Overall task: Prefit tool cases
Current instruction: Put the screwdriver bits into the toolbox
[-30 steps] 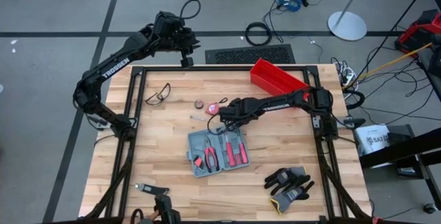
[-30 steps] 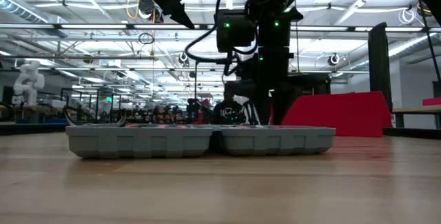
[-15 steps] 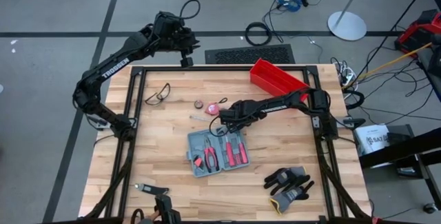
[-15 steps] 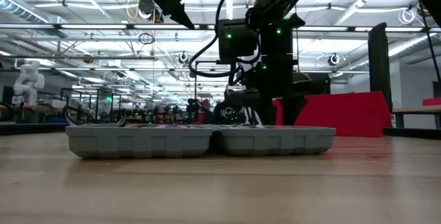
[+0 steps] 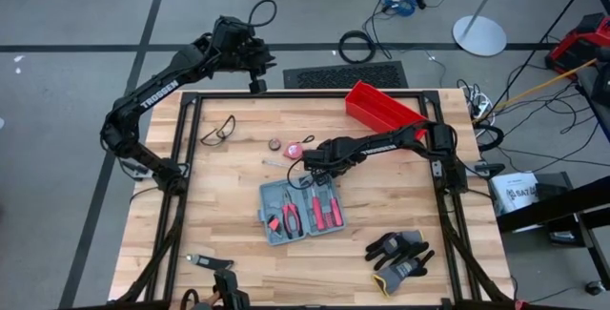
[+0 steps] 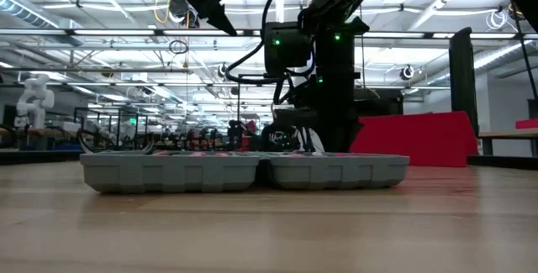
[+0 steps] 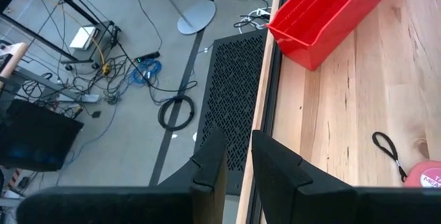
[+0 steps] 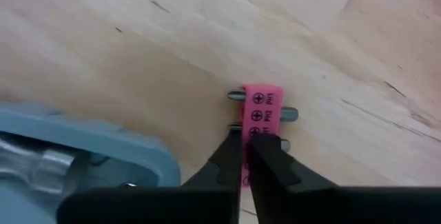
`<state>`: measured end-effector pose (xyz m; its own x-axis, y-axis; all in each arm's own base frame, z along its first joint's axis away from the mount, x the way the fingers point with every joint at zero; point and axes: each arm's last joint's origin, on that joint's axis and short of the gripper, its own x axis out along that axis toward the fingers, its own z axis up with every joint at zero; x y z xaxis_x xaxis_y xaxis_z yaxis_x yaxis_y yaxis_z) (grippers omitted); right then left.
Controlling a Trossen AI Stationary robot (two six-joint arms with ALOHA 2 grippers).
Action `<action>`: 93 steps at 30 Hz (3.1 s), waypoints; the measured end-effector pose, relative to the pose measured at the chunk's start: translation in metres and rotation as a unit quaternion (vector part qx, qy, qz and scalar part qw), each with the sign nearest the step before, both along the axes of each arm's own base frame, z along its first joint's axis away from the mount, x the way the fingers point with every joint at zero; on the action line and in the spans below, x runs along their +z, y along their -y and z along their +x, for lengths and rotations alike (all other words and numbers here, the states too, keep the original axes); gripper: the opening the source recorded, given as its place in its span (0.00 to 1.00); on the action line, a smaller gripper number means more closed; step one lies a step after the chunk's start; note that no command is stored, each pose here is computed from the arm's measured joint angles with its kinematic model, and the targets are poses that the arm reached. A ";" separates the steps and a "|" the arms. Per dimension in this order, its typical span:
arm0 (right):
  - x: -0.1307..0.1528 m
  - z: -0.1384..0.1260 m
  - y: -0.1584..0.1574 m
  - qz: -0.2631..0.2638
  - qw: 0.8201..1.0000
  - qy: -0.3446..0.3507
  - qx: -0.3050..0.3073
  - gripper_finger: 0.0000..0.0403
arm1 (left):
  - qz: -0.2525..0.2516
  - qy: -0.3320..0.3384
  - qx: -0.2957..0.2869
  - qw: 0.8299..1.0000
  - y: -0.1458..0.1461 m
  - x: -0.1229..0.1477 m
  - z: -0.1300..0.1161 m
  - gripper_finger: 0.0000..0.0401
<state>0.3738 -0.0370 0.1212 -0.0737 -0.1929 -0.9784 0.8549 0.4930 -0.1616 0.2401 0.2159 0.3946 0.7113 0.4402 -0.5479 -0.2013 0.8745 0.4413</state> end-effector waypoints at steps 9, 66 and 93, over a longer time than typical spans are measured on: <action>0.024 -0.005 0.000 -0.009 0.999 0.028 0.017 0.20 | 0.000 0.000 0.000 1.000 0.000 0.000 0.000 0.18; 0.001 -0.031 0.015 0.051 0.995 0.081 0.026 0.20 | -0.016 -0.021 -0.001 1.000 -0.016 -0.021 0.013 0.18; 0.085 -0.030 -0.047 0.079 0.969 0.209 -0.105 0.20 | 0.031 -0.016 0.039 0.999 -0.045 -0.015 -0.012 0.18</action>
